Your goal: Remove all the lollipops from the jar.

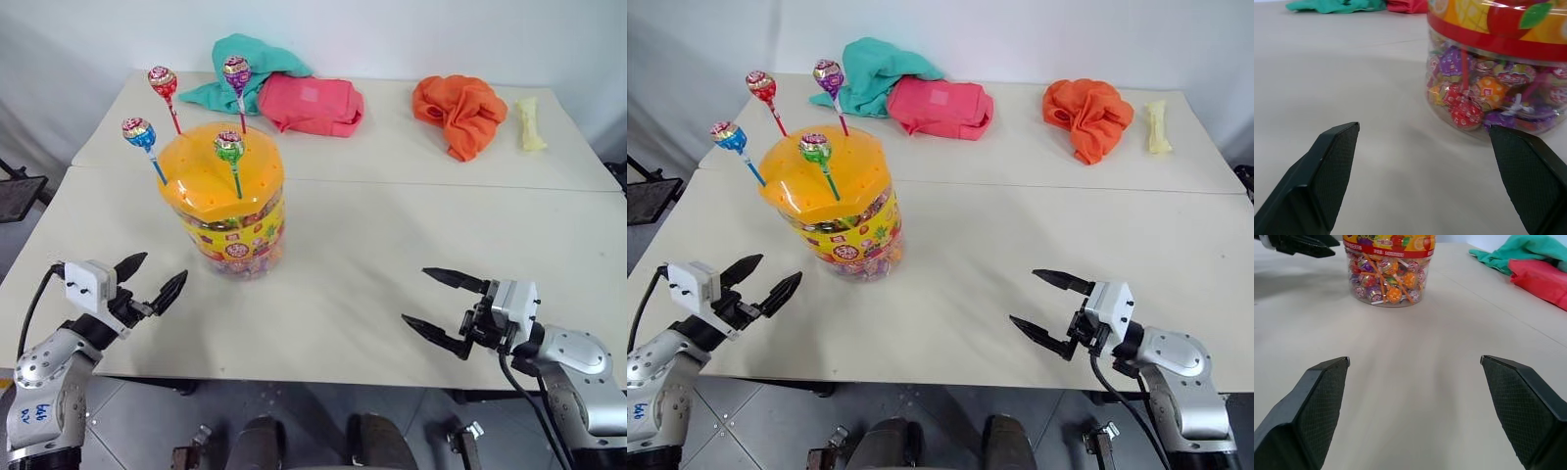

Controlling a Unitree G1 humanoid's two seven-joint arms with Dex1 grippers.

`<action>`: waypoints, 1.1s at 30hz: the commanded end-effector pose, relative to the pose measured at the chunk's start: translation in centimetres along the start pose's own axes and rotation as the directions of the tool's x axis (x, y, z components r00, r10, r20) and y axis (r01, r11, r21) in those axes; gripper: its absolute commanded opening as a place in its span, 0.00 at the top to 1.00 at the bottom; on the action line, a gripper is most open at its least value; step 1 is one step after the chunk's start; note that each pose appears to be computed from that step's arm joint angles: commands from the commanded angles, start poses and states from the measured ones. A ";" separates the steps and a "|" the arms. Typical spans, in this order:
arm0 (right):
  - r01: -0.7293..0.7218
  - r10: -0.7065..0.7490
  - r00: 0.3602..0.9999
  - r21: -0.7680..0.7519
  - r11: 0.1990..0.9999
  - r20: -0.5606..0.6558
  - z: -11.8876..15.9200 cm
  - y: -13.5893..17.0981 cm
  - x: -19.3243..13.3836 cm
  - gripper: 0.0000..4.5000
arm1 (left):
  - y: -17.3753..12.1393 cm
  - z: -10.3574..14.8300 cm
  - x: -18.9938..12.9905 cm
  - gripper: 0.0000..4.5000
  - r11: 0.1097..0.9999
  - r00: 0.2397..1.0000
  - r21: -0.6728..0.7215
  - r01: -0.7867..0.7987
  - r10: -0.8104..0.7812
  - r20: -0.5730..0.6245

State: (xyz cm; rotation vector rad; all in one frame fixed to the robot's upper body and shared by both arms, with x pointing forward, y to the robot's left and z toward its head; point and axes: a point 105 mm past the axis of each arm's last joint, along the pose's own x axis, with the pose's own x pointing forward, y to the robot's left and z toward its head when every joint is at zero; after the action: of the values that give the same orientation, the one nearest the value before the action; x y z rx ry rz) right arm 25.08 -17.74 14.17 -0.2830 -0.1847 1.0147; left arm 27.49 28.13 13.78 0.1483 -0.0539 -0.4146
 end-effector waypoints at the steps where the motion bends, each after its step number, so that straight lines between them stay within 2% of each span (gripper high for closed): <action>1: -0.022 0.023 1.000 -0.024 0.999 0.016 0.9 -0.4 -0.1 0.00 | 0.6 1.4 -0.8 0.01 1.000 0.999 0.011 0.020 -0.020 0.044; 5: -0.008 0.006 0.993 0.013 1.000 0.122 3.2 -1.4 1.2 0.00 | 1.8 2.9 -1.8 0.01 0.995 0.991 -0.104 0.008 0.006 0.133; 8: 0.017 -0.020 0.930 0.011 1.000 0.368 8.1 -2.3 2.1 0.00 | 3.8 4.3 -3.7 0.01 0.944 0.957 -0.329 -0.005 0.100 0.273; 10: 0.015 -0.015 0.900 0.003 1.000 0.436 9.9 -2.4 2.3 0.00 | 4.5 4.3 -4.8 0.01 0.919 0.946 -0.394 0.001 0.127 0.297; 12: 0.004 0.004 0.883 -0.016 1.000 0.468 11.4 -2.0 2.3 0.00 | 5.1 4.2 -5.7 0.01 0.920 0.949 -0.391 0.009 0.116 0.294; 14: -0.013 0.032 0.876 -0.045 0.999 0.481 12.3 -1.3 2.3 0.00 | 4.8 5.3 -5.7 0.01 0.939 0.950 -0.335 0.073 0.038 0.311; 17: -0.028 0.061 0.878 -0.076 0.997 0.476 12.8 -0.9 2.4 0.00 | 3.6 8.7 -4.5 0.01 0.952 0.919 -0.236 0.192 -0.091 0.383; 19: -0.053 0.096 0.892 -0.110 0.992 0.441 12.6 -0.8 2.5 0.00 | 1.3 11.8 -2.2 0.01 0.935 0.879 -0.112 0.338 -0.270 0.393; 21: -0.067 0.111 0.901 -0.119 0.991 0.419 12.4 -0.9 2.6 0.00 | -0.5 13.8 -0.4 0.01 0.903 0.836 -0.037 0.429 -0.381 0.395; 25: -0.075 0.116 0.908 -0.115 0.990 0.402 12.1 -1.0 2.7 0.00 | -1.4 15.4 1.6 0.01 0.877 0.794 0.039 0.478 -0.451 0.408; 30: -0.068 0.112 0.910 -0.123 0.990 0.399 12.3 -1.2 3.1 0.00 | -1.6 16.3 3.1 0.01 0.861 0.766 0.049 0.507 -0.476 0.432; 33: -0.056 0.102 0.911 -0.125 0.991 0.400 12.6 -1.2 3.3 0.00 | -1.4 16.4 3.2 0.14 0.856 0.763 0.038 0.516 -0.479 0.434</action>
State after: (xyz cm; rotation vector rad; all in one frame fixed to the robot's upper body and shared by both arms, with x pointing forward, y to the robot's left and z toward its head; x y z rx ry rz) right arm 24.70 -13.83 25.76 -0.1514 -0.5821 1.1396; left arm 28.88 23.20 29.00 -0.0461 -0.4099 -0.9819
